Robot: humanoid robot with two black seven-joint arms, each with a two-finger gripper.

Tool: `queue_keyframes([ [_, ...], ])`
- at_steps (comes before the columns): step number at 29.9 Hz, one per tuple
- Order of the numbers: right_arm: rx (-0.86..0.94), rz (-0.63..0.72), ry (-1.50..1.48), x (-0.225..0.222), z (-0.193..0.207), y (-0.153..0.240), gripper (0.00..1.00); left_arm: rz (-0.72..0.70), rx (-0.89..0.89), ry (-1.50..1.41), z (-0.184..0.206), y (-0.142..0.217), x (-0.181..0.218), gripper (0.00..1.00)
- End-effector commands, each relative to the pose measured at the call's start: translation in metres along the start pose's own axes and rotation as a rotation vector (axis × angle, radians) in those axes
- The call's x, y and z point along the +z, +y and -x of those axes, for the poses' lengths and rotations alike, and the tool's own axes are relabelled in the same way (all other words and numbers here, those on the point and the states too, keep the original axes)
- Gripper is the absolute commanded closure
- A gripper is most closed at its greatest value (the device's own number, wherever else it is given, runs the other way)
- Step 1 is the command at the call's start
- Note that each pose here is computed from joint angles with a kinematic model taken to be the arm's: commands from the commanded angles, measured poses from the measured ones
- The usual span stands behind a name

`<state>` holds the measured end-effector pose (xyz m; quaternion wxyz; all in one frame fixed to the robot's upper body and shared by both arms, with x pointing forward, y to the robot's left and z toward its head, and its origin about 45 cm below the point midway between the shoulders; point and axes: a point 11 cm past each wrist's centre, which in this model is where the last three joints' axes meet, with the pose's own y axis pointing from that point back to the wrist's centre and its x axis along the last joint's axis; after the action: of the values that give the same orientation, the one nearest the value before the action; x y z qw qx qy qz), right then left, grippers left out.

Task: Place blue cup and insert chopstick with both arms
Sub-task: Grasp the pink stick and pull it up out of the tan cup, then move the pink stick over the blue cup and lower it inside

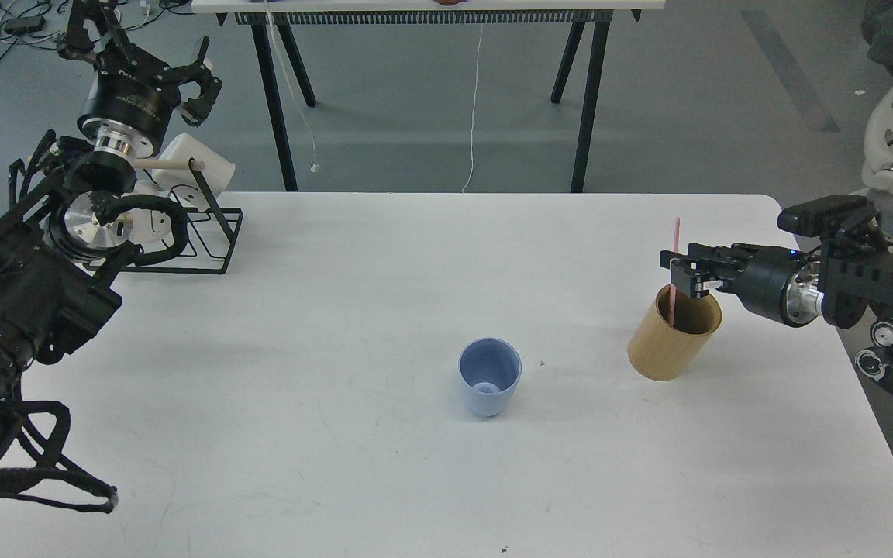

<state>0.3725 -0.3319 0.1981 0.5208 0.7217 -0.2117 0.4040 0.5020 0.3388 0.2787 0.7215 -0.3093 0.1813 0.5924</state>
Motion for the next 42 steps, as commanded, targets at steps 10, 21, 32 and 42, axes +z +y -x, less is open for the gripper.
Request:
queue_keyframes([
  [10, -0.011, 0.002, 0.019, -0.001, -0.004, -0.006, 0.93, 0.010, 0.016, -0.008, -0.006, 0.001, 0.004, 0.00],
  [21, 0.034, -0.002, 0.090, 0.002, -0.035, 0.029, 0.99, 0.017, 0.020, -0.010, -0.007, 0.001, 0.007, 0.00],
  [32, 0.254, -0.011, 0.090, -0.004, -0.138, 0.082, 0.99, 0.023, 0.023, -0.018, -0.009, 0.002, 0.012, 0.00],
  [42, 0.263, -0.294, -0.087, -0.113, -0.146, 0.028, 0.99, 0.028, 0.025, -0.024, -0.011, 0.002, 0.017, 0.00],
])
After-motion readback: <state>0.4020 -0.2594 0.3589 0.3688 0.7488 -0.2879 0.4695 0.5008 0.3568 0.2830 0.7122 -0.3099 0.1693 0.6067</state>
